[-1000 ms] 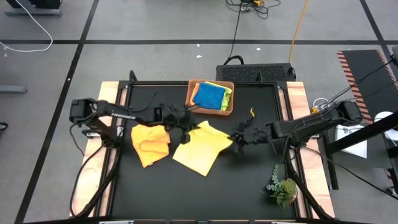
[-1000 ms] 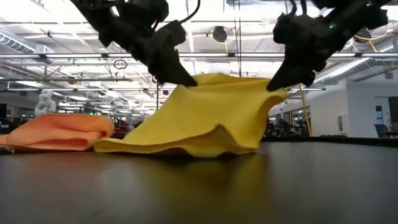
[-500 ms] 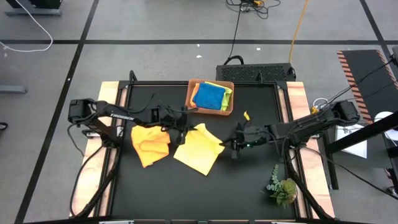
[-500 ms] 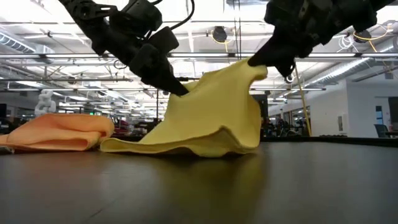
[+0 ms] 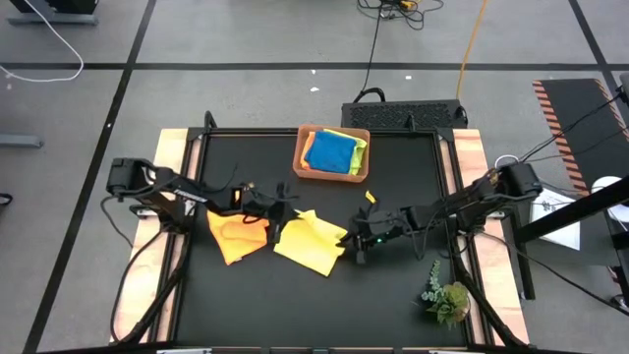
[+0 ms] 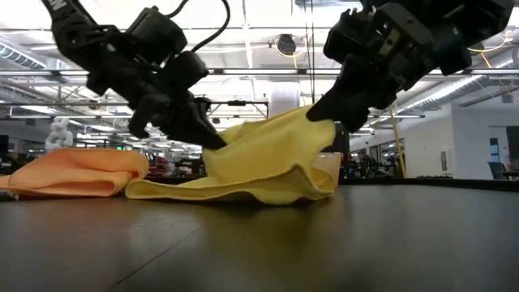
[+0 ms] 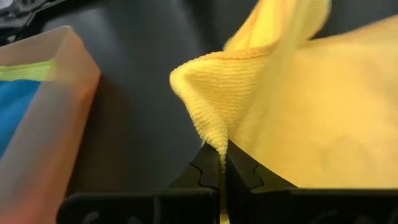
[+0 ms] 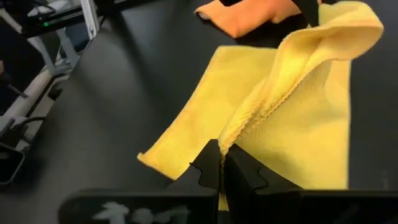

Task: Fold microfiber towels
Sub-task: Fold the yellow microfiber towel

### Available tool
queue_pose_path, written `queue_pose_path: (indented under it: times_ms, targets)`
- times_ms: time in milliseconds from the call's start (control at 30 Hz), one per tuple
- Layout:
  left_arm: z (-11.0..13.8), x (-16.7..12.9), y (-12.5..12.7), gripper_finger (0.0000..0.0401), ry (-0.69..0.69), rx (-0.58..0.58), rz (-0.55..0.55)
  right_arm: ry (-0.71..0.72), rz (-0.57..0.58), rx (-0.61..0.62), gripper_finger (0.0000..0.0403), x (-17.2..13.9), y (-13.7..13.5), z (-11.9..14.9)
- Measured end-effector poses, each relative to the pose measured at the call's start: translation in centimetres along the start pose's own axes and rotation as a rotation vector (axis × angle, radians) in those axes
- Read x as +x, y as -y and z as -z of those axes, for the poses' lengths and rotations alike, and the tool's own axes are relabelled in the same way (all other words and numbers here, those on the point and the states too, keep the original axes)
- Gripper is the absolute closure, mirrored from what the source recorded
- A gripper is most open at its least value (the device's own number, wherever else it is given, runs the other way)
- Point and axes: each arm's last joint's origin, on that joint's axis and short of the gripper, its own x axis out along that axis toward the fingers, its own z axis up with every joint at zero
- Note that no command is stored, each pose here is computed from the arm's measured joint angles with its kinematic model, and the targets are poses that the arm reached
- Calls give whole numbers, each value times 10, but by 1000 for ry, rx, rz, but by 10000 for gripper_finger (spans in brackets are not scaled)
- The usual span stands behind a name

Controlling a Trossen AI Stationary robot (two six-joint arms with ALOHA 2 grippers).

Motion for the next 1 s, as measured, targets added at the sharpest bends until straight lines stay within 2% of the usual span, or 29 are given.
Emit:
queue_pose_path:
  times_ms: [367,867,1000]
  targets:
    - [-2,-2,45,399,-49,158,-5,22,-51,-8,396,4,-5,1]
    - [5,-3,55,388,-127,151,53,8,-170,21,393,33,-6,22]
    - [9,-4,56,366,-170,155,61,-31,-223,39,369,36,-7,28]
